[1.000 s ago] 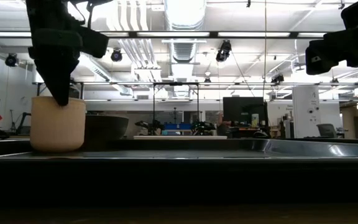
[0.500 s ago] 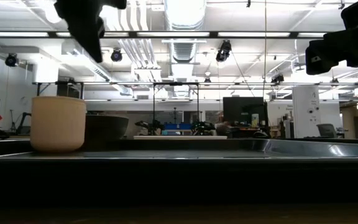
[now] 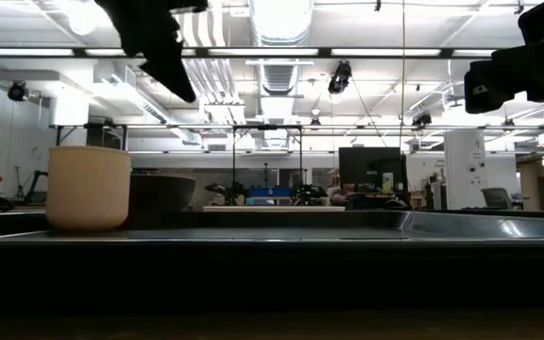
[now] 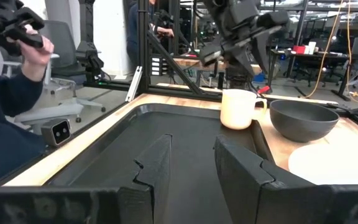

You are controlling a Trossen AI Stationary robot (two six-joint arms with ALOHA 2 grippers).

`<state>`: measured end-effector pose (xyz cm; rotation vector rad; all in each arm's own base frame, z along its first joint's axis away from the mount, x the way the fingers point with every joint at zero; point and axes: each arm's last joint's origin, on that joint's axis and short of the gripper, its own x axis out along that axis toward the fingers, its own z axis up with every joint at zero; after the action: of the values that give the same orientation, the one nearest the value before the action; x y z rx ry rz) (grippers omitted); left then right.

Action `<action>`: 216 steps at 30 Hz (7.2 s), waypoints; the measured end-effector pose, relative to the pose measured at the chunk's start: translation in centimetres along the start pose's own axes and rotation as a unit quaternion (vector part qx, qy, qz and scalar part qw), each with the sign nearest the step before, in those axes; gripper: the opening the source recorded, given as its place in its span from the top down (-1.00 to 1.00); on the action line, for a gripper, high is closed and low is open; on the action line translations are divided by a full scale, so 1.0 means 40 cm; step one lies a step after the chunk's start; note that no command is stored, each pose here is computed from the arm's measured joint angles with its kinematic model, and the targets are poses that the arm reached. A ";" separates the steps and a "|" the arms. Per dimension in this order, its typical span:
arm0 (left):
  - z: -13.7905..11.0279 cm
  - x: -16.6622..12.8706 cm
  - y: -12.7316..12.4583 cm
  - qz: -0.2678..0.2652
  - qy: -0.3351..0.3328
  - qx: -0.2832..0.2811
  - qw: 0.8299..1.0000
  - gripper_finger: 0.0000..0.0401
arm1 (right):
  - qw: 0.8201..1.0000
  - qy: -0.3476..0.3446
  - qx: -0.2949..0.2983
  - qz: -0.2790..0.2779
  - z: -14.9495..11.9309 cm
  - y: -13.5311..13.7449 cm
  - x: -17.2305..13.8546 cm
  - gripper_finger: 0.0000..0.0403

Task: Set up tray
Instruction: Put the white plate to the bottom of the orange mug into the black table tray

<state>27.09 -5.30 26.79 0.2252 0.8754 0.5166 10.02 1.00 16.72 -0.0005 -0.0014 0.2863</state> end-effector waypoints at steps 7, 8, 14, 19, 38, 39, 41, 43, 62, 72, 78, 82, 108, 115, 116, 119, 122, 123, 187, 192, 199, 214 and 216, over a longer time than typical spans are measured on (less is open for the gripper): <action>-0.024 0.022 -0.023 -0.094 -0.078 0.037 0.992 0.51 | 1.000 0.000 0.000 0.000 0.000 0.000 0.000 0.45; -0.031 0.017 -0.018 -0.114 -0.091 0.037 0.989 0.51 | 1.000 0.000 0.000 0.000 0.000 0.000 0.000 0.45; -0.128 -0.021 0.038 -0.157 -0.181 -0.011 0.971 0.51 | 1.000 0.000 0.000 0.000 0.000 0.000 0.000 0.45; -0.242 -0.046 0.080 -0.228 -0.290 -0.049 0.928 0.51 | 1.000 0.000 0.000 0.000 0.000 0.000 0.000 0.45; -0.427 -0.081 0.139 -0.341 -0.451 -0.069 0.822 0.51 | 1.000 0.000 0.000 0.000 0.000 0.000 0.000 0.45; -0.428 -0.083 0.141 -0.341 -0.450 -0.069 0.823 0.51 | 1.000 0.000 0.000 0.000 0.000 0.000 0.000 0.45; -0.426 -0.088 0.146 -0.340 -0.450 -0.067 0.823 0.51 | 1.000 0.000 0.000 0.000 0.000 0.000 0.000 0.45; -0.424 -0.092 0.150 -0.338 -0.450 -0.067 0.824 0.51 | 1.000 0.000 0.000 0.000 0.000 0.000 0.000 0.45; -0.462 -0.090 0.155 -0.357 -0.485 -0.059 0.797 0.51 | 1.000 0.000 0.000 0.000 0.000 0.000 0.000 0.45; -0.482 -0.052 0.129 -0.352 -0.469 -0.039 0.809 0.51 | 1.000 -0.005 -0.003 0.000 0.002 0.000 0.000 0.45; -0.497 -0.026 0.113 -0.351 -0.442 -0.030 0.825 0.51 | 1.000 -0.012 -0.004 0.000 0.006 0.000 0.000 0.45; -0.497 -0.027 0.114 -0.348 -0.423 -0.025 0.836 0.51 | 1.000 -0.013 -0.003 0.000 0.006 0.000 0.000 0.45; -0.498 -0.054 0.104 -0.496 -0.440 0.020 0.749 0.51 | 0.994 -0.012 0.063 -0.087 0.003 -0.013 0.000 0.45; -0.506 -0.061 0.095 -0.582 -0.415 0.044 0.698 0.51 | 0.994 -0.012 0.065 -0.086 0.003 -0.013 0.000 0.45; -0.508 -0.064 0.094 -0.601 -0.412 0.056 0.683 0.51 | 0.994 -0.012 0.065 -0.086 0.003 -0.013 0.000 0.45; -0.518 -0.074 0.090 -0.661 -0.402 0.100 0.626 0.51 | 0.993 -0.009 0.073 -0.087 0.001 -0.013 0.000 0.45; -0.530 -0.079 0.087 -0.717 -0.385 0.142 0.564 0.51 | 0.993 -0.002 0.079 -0.093 -0.003 -0.014 0.000 0.45; -0.533 -0.079 0.086 -0.725 -0.383 0.150 0.552 0.51 | 0.993 0.000 0.079 -0.093 -0.003 -0.014 0.000 0.45; -0.536 -0.073 0.082 -0.729 -0.377 0.154 0.551 0.51 | 0.874 0.456 -0.071 -0.148 0.160 -0.291 0.352 0.45; -0.536 -0.073 0.082 -0.729 -0.377 0.154 0.551 0.51 | 0.871 0.468 -0.090 -0.120 0.113 -0.315 0.383 0.45; -0.536 -0.073 0.081 -0.729 -0.377 0.154 0.551 0.51 | 0.870 0.466 -0.110 -0.115 0.061 -0.362 0.407 0.45; -0.536 -0.073 0.082 -0.729 -0.377 0.154 0.551 0.51 | 0.866 0.482 -0.113 -0.074 -0.016 -0.410 0.412 0.45; -0.536 -0.073 0.081 -0.729 -0.377 0.154 0.551 0.51 | 0.864 0.484 -0.116 -0.071 -0.026 -0.413 0.416 0.45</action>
<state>7.75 -4.45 16.59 -0.0416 0.0423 -1.2904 30.63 -10.14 15.72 -0.3858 0.9678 0.1112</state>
